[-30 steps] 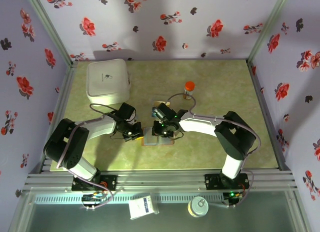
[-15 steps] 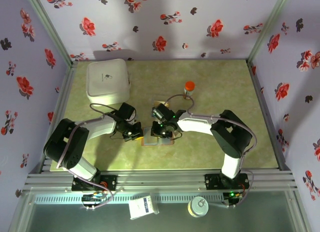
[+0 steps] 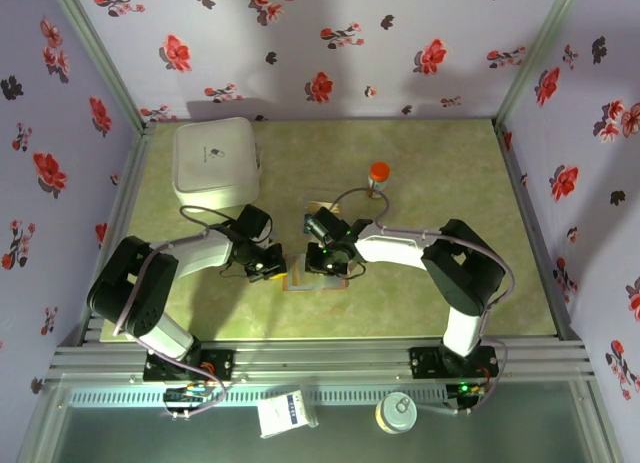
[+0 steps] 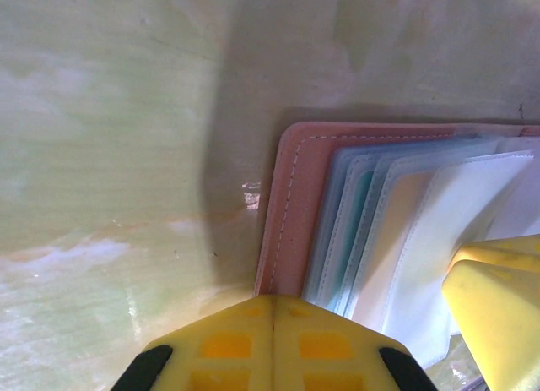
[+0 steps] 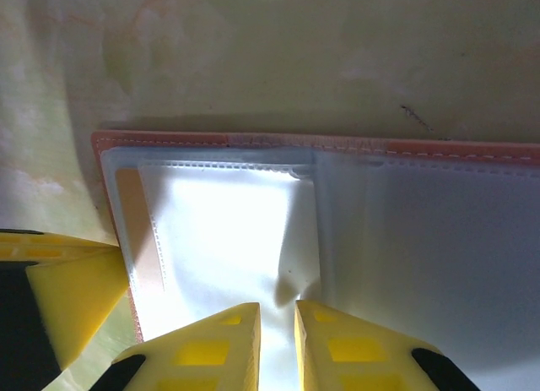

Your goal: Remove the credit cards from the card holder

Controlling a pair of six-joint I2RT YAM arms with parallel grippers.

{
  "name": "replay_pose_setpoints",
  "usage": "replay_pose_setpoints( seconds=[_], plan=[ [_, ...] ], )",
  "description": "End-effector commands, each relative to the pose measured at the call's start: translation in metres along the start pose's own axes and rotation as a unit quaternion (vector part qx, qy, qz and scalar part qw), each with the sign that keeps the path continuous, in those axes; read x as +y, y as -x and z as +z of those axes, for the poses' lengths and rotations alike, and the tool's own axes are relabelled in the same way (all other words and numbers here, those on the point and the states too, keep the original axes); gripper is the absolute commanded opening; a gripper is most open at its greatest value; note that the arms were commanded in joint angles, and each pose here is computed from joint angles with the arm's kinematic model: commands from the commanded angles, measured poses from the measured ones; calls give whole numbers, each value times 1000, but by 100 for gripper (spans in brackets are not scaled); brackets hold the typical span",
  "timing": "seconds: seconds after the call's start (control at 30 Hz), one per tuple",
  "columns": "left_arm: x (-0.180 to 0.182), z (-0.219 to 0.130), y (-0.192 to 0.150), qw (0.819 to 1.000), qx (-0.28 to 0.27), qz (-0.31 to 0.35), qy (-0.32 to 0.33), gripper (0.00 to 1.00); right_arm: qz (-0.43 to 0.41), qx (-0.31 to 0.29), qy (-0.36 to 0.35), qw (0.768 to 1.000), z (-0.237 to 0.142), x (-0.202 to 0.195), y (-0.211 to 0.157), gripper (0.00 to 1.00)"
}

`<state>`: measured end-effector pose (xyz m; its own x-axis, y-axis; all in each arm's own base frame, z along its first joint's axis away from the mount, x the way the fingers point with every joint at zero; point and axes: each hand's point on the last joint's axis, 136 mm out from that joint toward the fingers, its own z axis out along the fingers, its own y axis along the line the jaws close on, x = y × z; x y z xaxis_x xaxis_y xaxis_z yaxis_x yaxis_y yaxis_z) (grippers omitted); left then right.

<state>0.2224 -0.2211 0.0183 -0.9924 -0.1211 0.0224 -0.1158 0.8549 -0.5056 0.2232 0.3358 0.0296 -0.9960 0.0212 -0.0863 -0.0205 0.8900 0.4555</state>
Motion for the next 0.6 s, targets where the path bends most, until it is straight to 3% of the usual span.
replay_pose_setpoints(
  seconds=[0.0, 0.3, 0.57],
  plan=[
    [-1, -9, 1, 1000, -10, 9, 15, 0, 3, -10, -2, 1000, -7, -7, 0, 18],
    [-27, -31, 9, 998, -44, 19, -34, 0, 12, -17, 30, 999, -8, -3, 2, 18],
    [-47, -31, 10, 995, -41, 12, -88, 14, 20, -17, 40, 999, -7, -5, 3, 18]
  ],
)
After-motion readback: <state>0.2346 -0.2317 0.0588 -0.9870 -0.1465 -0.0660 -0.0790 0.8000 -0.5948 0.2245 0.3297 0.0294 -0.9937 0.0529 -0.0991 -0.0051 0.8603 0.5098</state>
